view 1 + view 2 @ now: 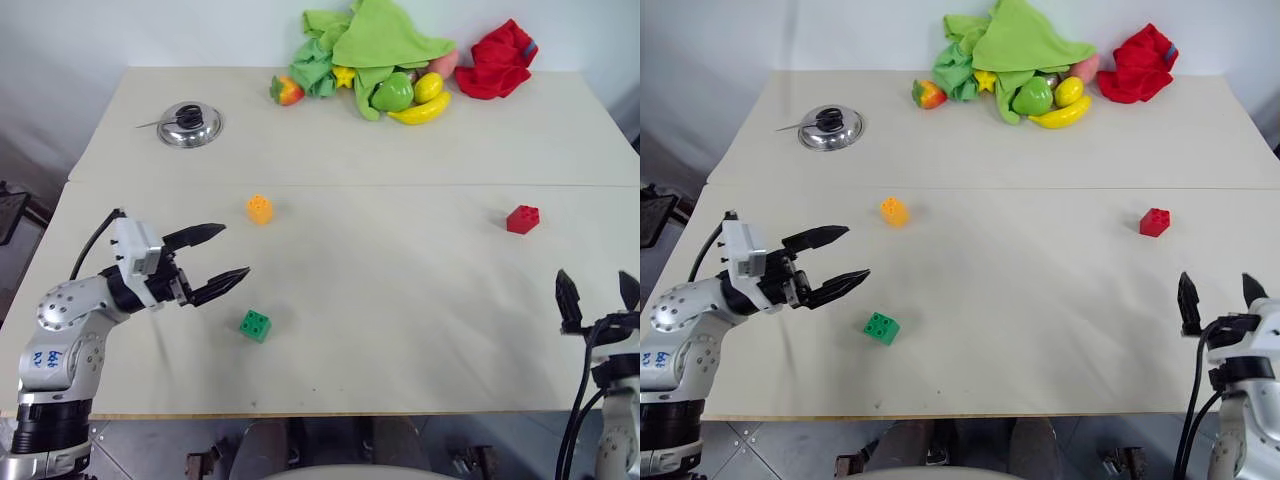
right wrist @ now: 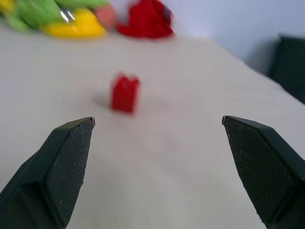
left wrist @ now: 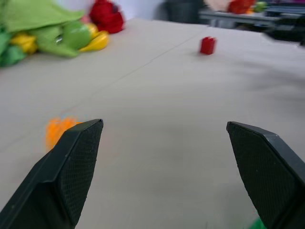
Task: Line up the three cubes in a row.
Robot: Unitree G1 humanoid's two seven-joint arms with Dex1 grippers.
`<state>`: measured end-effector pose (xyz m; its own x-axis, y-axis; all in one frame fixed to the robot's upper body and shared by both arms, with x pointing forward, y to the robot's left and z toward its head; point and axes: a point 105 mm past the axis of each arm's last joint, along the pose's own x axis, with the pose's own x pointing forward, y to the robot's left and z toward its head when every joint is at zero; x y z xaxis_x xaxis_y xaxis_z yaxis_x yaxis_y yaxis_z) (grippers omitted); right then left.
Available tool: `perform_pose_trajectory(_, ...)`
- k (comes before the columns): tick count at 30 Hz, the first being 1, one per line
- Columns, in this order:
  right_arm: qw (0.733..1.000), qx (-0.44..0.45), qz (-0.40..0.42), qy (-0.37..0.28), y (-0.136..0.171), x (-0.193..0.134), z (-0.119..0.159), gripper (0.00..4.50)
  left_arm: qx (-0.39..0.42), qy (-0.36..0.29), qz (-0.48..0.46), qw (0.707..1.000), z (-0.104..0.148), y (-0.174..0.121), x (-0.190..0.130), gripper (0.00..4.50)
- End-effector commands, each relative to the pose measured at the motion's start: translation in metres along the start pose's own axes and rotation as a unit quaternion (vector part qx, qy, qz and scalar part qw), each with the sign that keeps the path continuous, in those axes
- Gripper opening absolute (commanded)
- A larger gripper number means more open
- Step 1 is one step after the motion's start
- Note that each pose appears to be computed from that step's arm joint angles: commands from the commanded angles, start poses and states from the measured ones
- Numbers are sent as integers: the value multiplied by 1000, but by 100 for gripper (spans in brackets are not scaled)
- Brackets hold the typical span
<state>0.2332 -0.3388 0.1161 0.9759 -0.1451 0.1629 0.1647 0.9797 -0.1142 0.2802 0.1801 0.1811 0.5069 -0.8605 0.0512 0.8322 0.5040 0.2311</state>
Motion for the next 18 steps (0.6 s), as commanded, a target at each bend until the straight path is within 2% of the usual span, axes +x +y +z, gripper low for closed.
perform_pose_trajectory(1,1000,-18,1,-9,1,12,18,450,7,-14,-15,1000,7,-5,10,437)
perform_pose_trajectory(6,998,16,-19,55,-13,56,35,450,-5,-21,-12,1000,6,-5,19,437)
perform_pose_trajectory(10,993,37,10,108,-6,90,46,450,-7,-26,-21,999,6,-8,26,437)
perform_pose_trajectory(15,980,64,19,186,5,120,35,450,-11,-37,-39,998,8,-13,36,437)
perform_pose_trajectory(18,977,64,23,201,14,135,27,450,-10,-41,-47,998,9,-14,40,437)
